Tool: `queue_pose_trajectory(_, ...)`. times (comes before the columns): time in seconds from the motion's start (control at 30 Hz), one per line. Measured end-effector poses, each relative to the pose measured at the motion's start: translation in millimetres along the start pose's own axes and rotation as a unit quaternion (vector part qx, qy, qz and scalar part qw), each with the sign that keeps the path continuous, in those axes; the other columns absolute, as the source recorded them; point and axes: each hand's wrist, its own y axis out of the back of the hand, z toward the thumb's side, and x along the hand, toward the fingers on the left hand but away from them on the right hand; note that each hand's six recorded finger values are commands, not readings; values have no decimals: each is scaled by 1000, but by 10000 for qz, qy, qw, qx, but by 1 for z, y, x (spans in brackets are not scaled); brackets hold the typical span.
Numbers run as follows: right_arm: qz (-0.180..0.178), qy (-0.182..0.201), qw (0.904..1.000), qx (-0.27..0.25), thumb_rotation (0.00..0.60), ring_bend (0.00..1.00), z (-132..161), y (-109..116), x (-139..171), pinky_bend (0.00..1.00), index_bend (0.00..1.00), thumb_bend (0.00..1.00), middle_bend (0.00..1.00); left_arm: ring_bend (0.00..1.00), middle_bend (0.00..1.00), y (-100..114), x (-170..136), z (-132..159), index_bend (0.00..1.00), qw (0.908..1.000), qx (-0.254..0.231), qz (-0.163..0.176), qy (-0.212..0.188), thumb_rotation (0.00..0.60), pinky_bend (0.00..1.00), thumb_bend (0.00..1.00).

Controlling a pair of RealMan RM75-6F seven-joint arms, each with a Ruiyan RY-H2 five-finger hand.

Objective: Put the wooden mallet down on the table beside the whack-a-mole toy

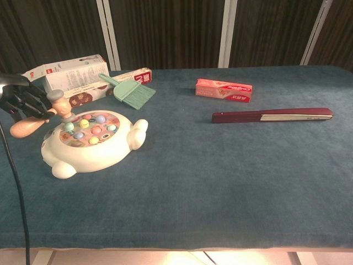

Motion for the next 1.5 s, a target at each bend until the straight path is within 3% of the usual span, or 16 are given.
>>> queue_pose_trajectory(1.0, -51, -43, 10000, -20, 600, 0, -3, 2, 3, 38, 0, 180, 0, 560, 659, -9, 12, -7, 754, 9994, 164, -161, 245, 600, 825, 714)
queue_pose_trajectory(1.5, -89, -42, 9999, -46, 600, 0, -4, 4, 4, 38, 0, 180, 0, 560, 659, -1, 5, 24, 754, 9998, 8, -193, -61, 600, 825, 712)
